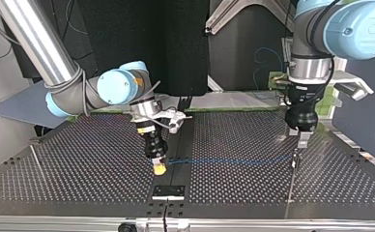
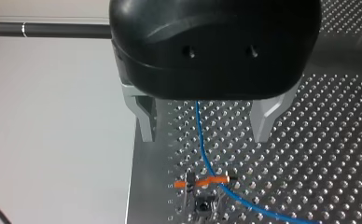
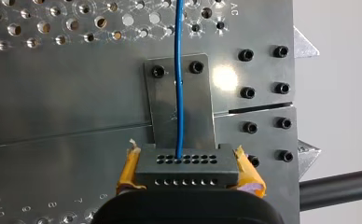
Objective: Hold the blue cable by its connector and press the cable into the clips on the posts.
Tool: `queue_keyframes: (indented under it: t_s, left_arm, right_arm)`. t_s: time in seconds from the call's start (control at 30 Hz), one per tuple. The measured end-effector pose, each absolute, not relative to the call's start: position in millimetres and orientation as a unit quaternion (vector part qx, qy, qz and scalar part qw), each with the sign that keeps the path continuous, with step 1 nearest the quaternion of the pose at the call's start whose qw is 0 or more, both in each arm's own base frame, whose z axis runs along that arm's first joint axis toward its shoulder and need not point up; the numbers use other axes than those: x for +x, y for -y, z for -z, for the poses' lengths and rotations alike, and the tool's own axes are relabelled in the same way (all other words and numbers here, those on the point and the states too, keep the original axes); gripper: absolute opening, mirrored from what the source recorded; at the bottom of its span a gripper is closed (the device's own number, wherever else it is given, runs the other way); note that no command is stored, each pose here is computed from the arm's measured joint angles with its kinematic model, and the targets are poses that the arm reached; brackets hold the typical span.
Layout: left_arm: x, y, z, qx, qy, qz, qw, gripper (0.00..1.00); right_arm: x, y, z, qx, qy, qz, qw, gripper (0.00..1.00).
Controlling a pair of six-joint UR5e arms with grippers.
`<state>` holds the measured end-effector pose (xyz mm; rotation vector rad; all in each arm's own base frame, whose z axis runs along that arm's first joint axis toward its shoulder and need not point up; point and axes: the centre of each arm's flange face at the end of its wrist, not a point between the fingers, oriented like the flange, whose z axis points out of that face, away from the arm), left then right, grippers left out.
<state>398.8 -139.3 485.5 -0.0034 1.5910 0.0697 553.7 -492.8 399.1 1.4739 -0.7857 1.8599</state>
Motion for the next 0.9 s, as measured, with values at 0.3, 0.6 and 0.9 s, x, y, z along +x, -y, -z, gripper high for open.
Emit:
queue_keyframes:
  t_s: [0.3,0.6,0.9]
  left_arm:
    - [399.2,141.3,-481.7,-0.010,-0.717,-0.041,0.695,1.00]
    - [398.1,141.7,-479.9,-0.020,-0.719,-0.050,0.693,1.00]
    - [396.6,144.1,-479.5,-0.022,-0.720,-0.051,0.692,1.00]
  right_arm:
    - [553.6,492.8,-399.2,0.560,0.299,-0.706,0.315,0.00]
    - [552.7,494.0,-398.5,0.560,0.300,-0.705,0.315,0.00]
    - [553.0,493.5,-397.7,0.561,0.301,-0.705,0.313,0.00]
